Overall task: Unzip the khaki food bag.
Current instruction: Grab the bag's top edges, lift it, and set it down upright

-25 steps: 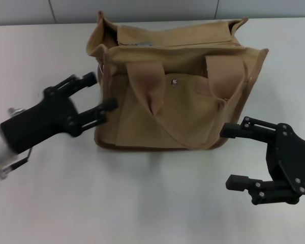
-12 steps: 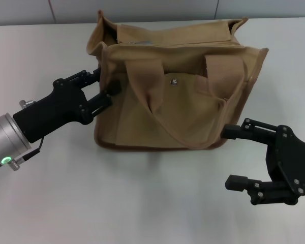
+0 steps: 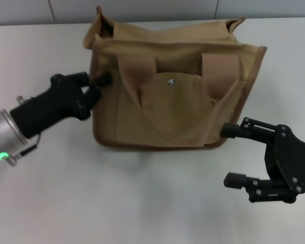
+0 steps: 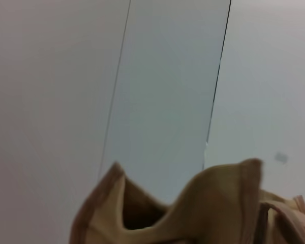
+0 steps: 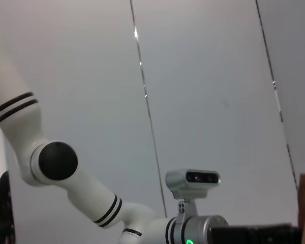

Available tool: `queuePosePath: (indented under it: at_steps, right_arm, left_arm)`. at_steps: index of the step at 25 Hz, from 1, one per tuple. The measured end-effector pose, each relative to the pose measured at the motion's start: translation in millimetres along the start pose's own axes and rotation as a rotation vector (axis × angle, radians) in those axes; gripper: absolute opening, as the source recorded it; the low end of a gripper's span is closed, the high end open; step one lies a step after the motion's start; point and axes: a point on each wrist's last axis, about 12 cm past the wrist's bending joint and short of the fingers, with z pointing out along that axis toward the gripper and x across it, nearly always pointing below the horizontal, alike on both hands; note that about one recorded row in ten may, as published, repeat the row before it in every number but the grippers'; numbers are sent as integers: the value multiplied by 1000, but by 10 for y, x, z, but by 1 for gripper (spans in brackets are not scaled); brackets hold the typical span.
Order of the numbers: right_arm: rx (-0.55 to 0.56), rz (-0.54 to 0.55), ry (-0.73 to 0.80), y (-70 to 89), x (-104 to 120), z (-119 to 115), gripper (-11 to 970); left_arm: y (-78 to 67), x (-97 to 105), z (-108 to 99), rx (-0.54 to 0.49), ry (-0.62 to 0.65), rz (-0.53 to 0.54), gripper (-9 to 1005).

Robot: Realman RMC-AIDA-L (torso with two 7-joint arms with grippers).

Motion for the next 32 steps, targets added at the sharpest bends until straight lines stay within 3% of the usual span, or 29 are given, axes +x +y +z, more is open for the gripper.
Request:
queuePosePath:
  at_steps: [4,7,8,11,12,13,14,17,18,19,22,23,26,28,32]
  right_arm:
    - [43,13,-50,-16,-5,-7,840]
    - [83,21,-97,-28,-10,-16,839]
    - [111,24,-132,-39,-16,-21,839]
    - [142,28,-167,-49,-19,-26,839]
    - [164,30,-187,-54,-17,-34,839]
    - [226,21,-219,-68,0,-56,839]
    - [226,21,-219,-68,0,-56,839]
    - [326,-41,-236,-82,54,-91,839]
    - [393,-114,-230,-83,110,-100,839]
    - [393,-114,-230,-83,110,-100,839]
    - [485,-250,-193,-52,225,-93,840]
    - [541,-360,-165,11,310,-87,840]
    - [600,-452,-149,82,379,-84,840]
    - [665,-594,-94,164,494,-11,840]
    - [702,-699,-4,206,633,141,840]
  left_arm:
    - [138,-272,-37,-14,-73,83,61]
    - [237,-562,-9,-6,-143,139,59]
    - [220,-714,50,46,-189,169,59]
    - [151,-756,147,114,-212,190,60]
    - [112,-743,199,146,-213,195,60]
    - [-5,-591,335,212,-176,196,61]
    - [-5,-591,335,212,-176,196,61]
    - [-191,-258,429,248,-118,212,62]
    - [-262,-127,413,245,-102,222,63]
    - [-262,-127,413,245,-102,222,63]
    - [-325,0,349,223,-91,218,64]
    - [-336,39,291,205,-87,210,64]
    - [-350,72,238,193,-84,201,66]
    - [-392,132,186,187,-74,177,66]
    - [-415,159,175,186,-72,162,68]
